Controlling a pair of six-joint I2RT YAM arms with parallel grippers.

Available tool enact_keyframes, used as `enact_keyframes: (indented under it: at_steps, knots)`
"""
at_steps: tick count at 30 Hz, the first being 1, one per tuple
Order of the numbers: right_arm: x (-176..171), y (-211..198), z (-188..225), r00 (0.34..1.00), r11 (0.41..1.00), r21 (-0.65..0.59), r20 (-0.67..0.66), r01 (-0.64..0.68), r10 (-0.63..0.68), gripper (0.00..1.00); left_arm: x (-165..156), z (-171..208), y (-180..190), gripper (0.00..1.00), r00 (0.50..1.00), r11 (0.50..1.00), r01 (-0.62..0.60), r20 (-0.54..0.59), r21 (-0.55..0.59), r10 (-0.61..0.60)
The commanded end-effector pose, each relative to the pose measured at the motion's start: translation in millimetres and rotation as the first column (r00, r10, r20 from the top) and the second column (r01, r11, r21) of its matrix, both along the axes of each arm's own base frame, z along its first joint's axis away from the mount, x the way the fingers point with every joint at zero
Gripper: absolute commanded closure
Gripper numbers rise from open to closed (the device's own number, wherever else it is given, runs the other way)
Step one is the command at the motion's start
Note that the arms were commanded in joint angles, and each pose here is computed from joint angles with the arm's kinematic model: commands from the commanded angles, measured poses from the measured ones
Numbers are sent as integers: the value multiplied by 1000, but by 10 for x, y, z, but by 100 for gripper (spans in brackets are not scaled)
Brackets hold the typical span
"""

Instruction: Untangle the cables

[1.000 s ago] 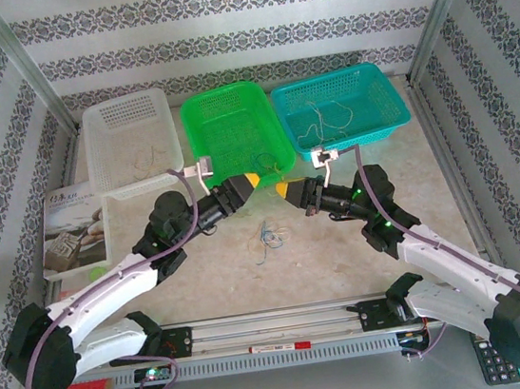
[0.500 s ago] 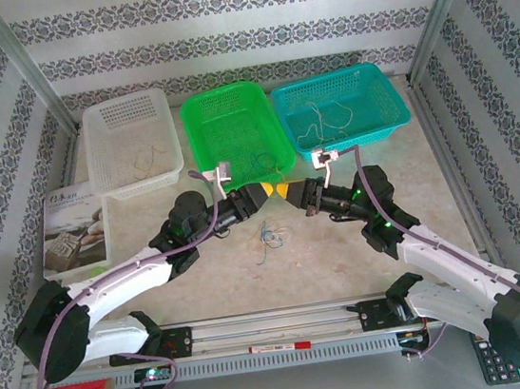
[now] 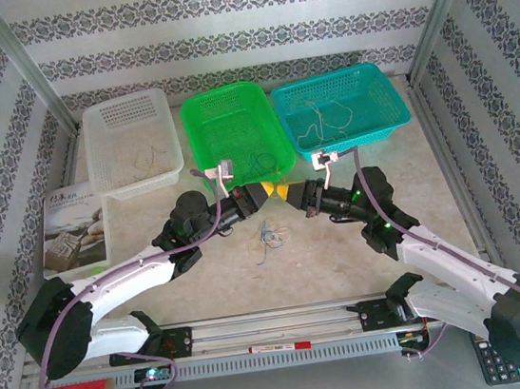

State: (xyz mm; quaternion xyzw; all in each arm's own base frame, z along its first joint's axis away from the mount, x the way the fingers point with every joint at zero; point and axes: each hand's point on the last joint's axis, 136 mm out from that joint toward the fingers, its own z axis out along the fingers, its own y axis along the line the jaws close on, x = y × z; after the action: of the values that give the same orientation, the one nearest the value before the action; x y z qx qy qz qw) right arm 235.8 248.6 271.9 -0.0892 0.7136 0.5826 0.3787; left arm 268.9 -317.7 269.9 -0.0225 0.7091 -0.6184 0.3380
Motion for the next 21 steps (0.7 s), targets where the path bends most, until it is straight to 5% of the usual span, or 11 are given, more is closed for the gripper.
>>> enact_keyframes:
  at_steps: [1,4,11,16,21]
  knots:
    - [66,-94,45,999,999,19,13,33,-33,78,-18,279,-39,100,997,998,5,77,-56,0]
    - [157,-274,71,996,995,30,10,92,-93,61,-22,278,-19,100,997,999,0,75,-54,4]
    - [321,-639,-3,976,975,44,-37,217,-215,58,-40,311,-3,100,997,998,0,82,-56,4]
    - [346,-564,-58,981,981,38,-52,191,-189,44,-46,332,-5,100,996,998,2,87,-58,3]
    - [361,-411,-51,987,987,23,-41,158,-157,42,-47,342,-15,100,996,998,6,88,-59,-1]
